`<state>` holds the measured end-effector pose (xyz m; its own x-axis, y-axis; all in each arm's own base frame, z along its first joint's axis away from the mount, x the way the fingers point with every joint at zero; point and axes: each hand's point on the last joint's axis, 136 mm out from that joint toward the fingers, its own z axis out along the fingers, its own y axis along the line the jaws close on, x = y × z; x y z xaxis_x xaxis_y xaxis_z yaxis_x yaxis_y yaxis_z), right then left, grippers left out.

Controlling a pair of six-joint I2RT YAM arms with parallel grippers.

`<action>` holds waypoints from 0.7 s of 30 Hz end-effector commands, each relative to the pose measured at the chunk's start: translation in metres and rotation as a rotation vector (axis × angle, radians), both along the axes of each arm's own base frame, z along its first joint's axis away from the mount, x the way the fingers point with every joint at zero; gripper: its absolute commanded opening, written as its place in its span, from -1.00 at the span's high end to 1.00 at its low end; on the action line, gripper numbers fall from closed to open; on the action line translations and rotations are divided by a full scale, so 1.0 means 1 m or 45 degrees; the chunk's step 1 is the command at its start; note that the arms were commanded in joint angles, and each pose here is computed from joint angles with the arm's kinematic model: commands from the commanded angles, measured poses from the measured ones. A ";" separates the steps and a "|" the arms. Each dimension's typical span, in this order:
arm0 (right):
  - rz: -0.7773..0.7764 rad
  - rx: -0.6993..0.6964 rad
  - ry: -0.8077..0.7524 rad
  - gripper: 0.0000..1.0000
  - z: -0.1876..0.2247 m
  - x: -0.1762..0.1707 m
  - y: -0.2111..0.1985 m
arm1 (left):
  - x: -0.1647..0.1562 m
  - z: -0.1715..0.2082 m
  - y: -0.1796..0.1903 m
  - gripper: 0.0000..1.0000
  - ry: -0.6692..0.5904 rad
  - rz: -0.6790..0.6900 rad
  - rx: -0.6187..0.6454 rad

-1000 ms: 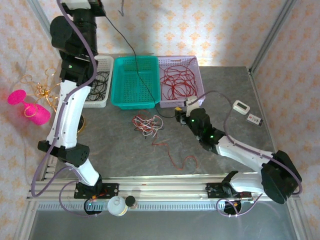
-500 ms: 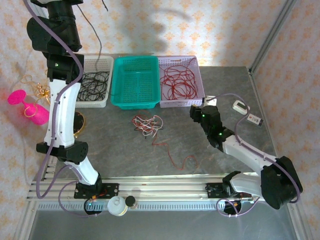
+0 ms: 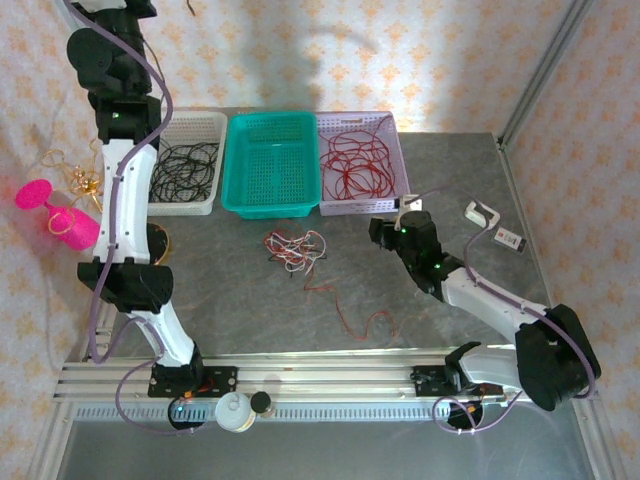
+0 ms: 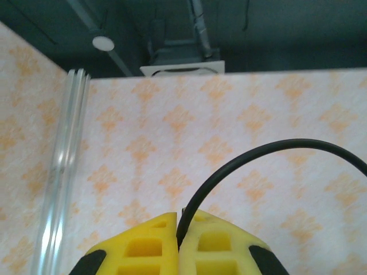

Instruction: Untangle the cables

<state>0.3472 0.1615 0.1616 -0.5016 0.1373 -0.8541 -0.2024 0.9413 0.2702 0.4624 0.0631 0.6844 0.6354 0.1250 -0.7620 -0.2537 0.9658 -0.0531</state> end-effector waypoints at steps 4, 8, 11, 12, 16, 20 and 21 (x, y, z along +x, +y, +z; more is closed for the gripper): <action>0.095 0.090 0.023 -0.10 0.000 -0.007 0.014 | 0.048 -0.061 0.020 1.00 0.175 0.134 0.057; 0.104 0.082 0.030 -0.10 -0.001 -0.009 0.014 | 0.067 -0.108 0.028 1.00 0.286 0.151 0.020; 0.116 0.079 0.032 -0.10 0.000 -0.007 0.016 | 0.080 -0.133 0.034 1.00 0.383 0.165 -0.023; 0.120 0.076 0.034 -0.10 0.000 -0.007 0.017 | 0.086 -0.142 0.036 1.00 0.426 0.172 -0.039; 0.130 0.078 0.054 -0.10 -0.003 -0.006 0.020 | 0.090 -0.175 0.064 1.00 0.527 0.293 -0.270; 0.137 0.093 0.071 -0.10 -0.007 -0.006 0.022 | 0.098 -0.222 0.080 1.00 0.670 0.393 -0.440; 0.140 0.099 0.073 -0.10 -0.007 -0.006 0.023 | 0.099 -0.232 0.079 1.00 0.709 0.415 -0.450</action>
<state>0.3382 0.1816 0.1494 -0.5669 0.1221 -0.8147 -0.2821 0.9004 0.3312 0.5601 0.1255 0.4870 0.1917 0.0104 -0.9814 -0.5088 0.8561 -0.0903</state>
